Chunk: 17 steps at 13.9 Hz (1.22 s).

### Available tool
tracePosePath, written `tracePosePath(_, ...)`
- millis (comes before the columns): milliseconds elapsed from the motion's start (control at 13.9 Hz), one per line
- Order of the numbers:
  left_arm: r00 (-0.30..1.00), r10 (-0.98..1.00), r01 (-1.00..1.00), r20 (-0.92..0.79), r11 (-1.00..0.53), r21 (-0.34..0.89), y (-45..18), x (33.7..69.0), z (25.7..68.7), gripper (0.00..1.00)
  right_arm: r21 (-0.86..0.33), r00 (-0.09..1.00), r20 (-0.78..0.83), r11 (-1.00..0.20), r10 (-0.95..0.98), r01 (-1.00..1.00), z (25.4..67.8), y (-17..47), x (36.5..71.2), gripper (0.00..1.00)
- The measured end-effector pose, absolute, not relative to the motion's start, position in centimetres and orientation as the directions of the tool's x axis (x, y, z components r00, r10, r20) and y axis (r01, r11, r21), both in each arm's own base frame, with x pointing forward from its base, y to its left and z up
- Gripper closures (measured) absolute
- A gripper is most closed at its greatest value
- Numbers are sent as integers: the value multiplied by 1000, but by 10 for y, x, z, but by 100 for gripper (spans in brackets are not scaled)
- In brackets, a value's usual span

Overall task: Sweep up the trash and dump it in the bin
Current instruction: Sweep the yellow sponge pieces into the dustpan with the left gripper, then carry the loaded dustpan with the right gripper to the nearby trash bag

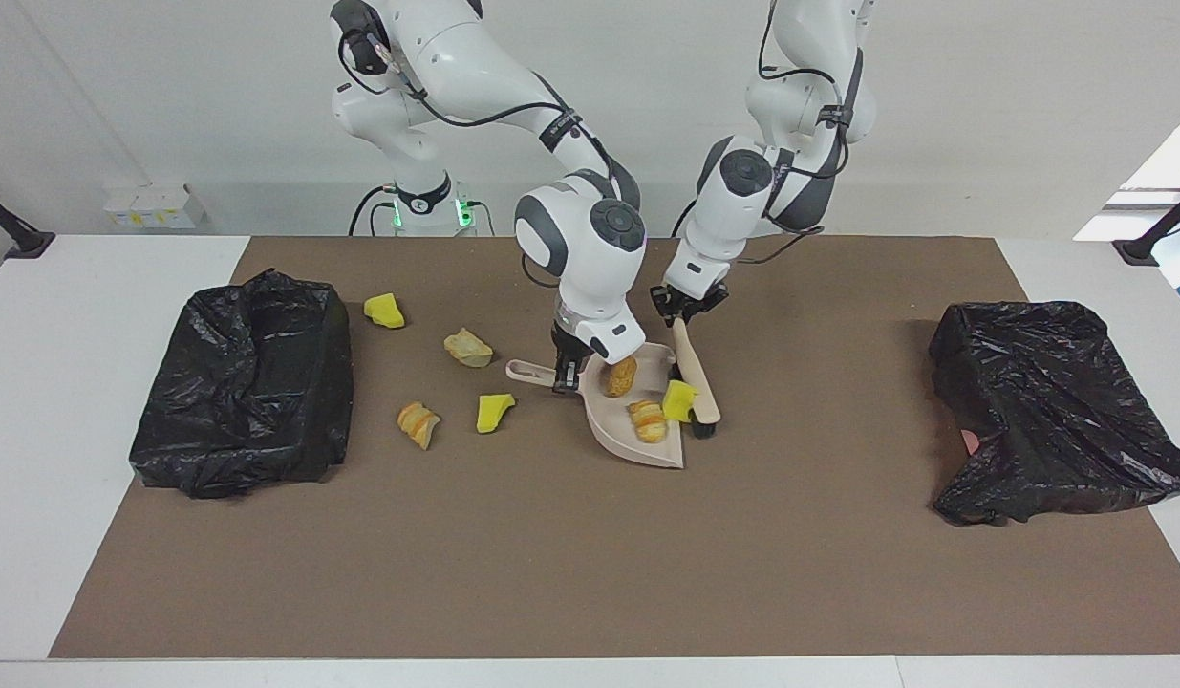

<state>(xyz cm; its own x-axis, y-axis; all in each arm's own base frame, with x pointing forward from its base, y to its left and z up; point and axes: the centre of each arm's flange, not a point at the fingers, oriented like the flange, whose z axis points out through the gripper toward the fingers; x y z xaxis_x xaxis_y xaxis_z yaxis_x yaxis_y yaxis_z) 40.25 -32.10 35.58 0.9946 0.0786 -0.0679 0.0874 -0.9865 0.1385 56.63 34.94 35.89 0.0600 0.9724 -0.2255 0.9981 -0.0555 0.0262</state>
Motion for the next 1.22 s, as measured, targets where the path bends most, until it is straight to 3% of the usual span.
tracePosePath(287,998,21,30,-55,-987,157,-350,386,365,74,24,61,-226,-57,972,998,359,349,566,68)
tracePosePath(717,993,81,91,-92,-989,119,-299,422,374,74,26,79,-217,-75,973,997,365,342,570,68)
tracePosePath(1004,990,107,115,-94,-989,89,-272,433,384,74,10,139,-165,-139,976,990,378,324,579,68)
tracePosePath(1219,990,96,104,-101,-992,77,-270,427,390,74,-3,230,-90,-231,969,973,414,287,592,68)
